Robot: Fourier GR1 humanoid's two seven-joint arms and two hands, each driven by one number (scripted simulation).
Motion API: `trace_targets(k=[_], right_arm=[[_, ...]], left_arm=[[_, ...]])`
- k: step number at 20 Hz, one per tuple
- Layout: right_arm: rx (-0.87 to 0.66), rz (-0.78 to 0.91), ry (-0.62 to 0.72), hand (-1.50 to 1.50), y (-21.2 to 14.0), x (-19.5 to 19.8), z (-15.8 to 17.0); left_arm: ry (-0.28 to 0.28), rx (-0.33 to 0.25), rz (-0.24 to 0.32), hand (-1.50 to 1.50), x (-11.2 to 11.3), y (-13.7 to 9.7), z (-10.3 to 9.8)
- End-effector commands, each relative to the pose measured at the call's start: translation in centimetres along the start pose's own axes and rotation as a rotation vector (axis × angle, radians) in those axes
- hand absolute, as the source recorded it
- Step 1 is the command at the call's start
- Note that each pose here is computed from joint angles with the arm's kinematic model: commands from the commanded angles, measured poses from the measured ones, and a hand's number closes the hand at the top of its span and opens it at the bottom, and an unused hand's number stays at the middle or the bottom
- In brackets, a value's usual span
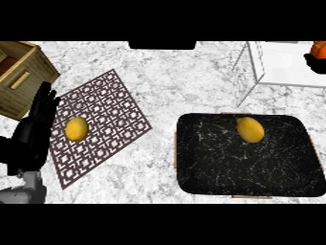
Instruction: Pick the squash from the tray and place it in the tiered shelf
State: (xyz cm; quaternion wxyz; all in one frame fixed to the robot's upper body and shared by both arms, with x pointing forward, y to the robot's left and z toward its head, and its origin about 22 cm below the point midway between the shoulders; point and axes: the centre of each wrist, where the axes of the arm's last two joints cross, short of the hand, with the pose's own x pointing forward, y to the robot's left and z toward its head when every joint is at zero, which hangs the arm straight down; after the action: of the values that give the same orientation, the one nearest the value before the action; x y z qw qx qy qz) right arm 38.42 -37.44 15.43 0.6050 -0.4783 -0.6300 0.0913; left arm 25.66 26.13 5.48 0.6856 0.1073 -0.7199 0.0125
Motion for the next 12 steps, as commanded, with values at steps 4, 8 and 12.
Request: trace_targets(k=[4,8,12], right_arm=[[-0.053,-0.118,0.071,1.5,1.4,-2.4,-1.7],[0.052,-0.13,0.112,-1.5,3.3,-0.5,-2.7],[0.098,-0.168,0.07,-1.5,2.8,-1.9,-2.9]], left_arm=[[-0.014,-0.017,-0.001,0.0,-0.3,-0.1,-0.1],[-0.019,-0.014,0.002,0.0,0.5,0.3,-1.3],[-0.004,-0.005,0.001,0.0,0.1,0.4,-0.3]])
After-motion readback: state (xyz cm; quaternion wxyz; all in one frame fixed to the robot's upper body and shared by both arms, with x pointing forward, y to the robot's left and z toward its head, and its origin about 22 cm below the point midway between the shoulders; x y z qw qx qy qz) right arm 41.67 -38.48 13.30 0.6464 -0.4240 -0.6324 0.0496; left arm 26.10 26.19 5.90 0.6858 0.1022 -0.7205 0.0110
